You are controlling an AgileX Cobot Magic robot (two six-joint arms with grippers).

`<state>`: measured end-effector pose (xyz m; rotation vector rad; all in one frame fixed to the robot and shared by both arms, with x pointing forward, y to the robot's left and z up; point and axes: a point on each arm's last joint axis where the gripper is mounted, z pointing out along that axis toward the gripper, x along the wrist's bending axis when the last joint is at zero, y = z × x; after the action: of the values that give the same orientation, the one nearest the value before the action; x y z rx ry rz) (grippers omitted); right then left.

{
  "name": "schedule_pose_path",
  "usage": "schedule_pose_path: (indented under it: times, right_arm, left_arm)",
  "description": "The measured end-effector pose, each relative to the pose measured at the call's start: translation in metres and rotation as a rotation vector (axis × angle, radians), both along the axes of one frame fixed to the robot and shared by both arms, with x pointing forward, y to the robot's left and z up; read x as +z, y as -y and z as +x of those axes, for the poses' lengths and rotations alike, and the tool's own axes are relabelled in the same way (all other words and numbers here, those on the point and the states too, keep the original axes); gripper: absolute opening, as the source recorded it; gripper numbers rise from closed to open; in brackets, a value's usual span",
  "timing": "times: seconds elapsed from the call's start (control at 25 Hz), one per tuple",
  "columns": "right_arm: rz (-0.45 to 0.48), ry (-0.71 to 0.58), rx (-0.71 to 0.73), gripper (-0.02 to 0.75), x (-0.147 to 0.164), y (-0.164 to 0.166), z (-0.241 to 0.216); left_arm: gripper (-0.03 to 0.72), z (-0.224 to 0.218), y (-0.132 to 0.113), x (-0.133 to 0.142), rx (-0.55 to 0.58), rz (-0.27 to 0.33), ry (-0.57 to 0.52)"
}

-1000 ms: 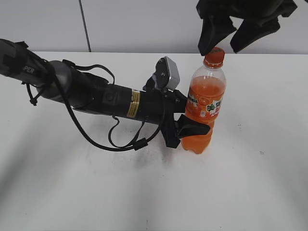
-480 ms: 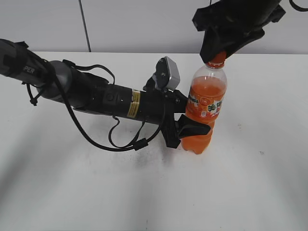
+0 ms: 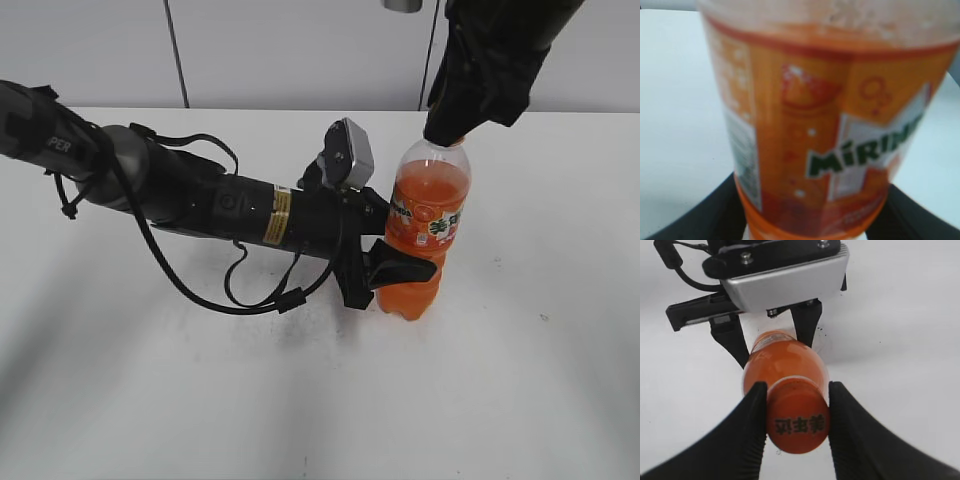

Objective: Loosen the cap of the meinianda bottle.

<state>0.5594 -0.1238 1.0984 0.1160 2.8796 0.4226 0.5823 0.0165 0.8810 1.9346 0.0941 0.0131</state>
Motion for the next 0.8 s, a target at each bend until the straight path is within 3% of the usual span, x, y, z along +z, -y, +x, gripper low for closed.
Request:
schedule_pose_path:
  times: [0.08,0.24,0.32,0.52,0.8]
  right_arm:
    - [0.000,-0.001,0.004,0.296,0.000,0.000,0.000]
    - [0.024,-0.021,-0.031,0.531,0.001,-0.001,-0.001]
    - [0.059,-0.022,-0.043,0.603,0.007,-0.002,-0.006]
    - [0.171,-0.028,-0.174,0.559,0.034,0.002,-0.021]
    - [0.332,-0.204,-0.873,0.537,0.043,0.011,-0.025]
  left_arm:
    - [0.403,0.000,0.000,0.000,-0.001,0.001,0.001]
    - [0.403,0.000,0.000,0.000,-0.001,0.001,-0.002]
    - [0.403,0.000,0.000,0.000,-0.001,0.001,-0.002]
    - [0.403,0.000,0.000,0.000,-0.003,0.002,-0.002]
    - [0.403,0.000,0.000,0.000,-0.003,0.001,-0.002]
